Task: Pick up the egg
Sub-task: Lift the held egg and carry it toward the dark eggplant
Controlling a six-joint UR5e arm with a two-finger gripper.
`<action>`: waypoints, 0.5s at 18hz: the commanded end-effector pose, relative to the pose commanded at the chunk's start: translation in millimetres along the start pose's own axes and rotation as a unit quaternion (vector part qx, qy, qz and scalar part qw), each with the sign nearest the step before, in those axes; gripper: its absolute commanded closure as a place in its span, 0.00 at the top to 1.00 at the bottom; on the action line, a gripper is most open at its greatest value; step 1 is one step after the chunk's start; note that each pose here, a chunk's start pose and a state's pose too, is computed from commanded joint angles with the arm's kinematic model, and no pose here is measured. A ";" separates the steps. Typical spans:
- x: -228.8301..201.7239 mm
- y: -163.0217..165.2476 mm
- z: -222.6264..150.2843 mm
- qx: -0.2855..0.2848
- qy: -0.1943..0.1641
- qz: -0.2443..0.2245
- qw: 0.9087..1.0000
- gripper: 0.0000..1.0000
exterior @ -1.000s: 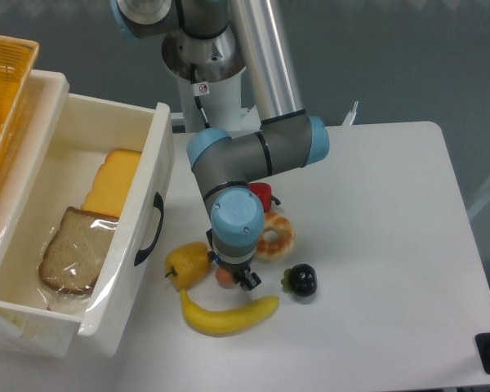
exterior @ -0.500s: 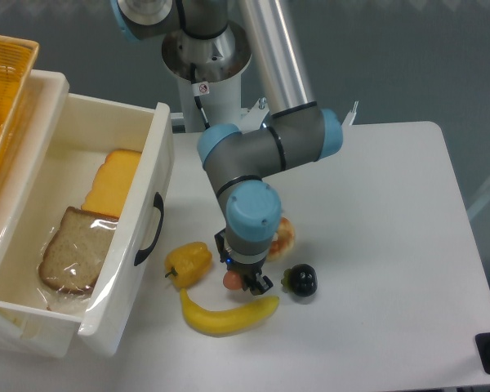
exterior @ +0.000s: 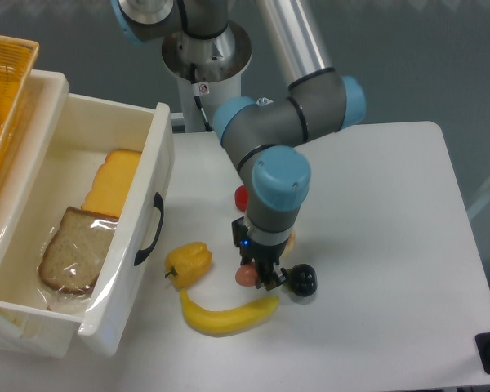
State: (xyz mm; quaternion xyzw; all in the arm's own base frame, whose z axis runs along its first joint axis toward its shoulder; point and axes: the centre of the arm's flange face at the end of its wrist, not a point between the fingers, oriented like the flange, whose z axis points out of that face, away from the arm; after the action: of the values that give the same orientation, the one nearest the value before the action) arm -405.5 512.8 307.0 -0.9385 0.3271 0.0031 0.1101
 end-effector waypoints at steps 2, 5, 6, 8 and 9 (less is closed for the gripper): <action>-2.4 2.9 -4.7 0.025 -0.003 -0.005 1.000 0.21; 0.5 18.6 -18.5 0.024 -0.008 -0.003 1.000 0.21; 2.0 20.7 -17.8 0.025 -0.001 -0.002 1.000 0.21; 3.0 23.1 -21.2 0.023 0.000 0.002 1.000 0.21; 2.5 26.0 -21.6 0.023 0.000 0.001 1.000 0.21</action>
State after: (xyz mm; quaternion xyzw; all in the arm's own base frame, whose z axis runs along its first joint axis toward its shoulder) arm -420.9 486.9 322.6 -0.9355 0.3278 -0.0041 0.1315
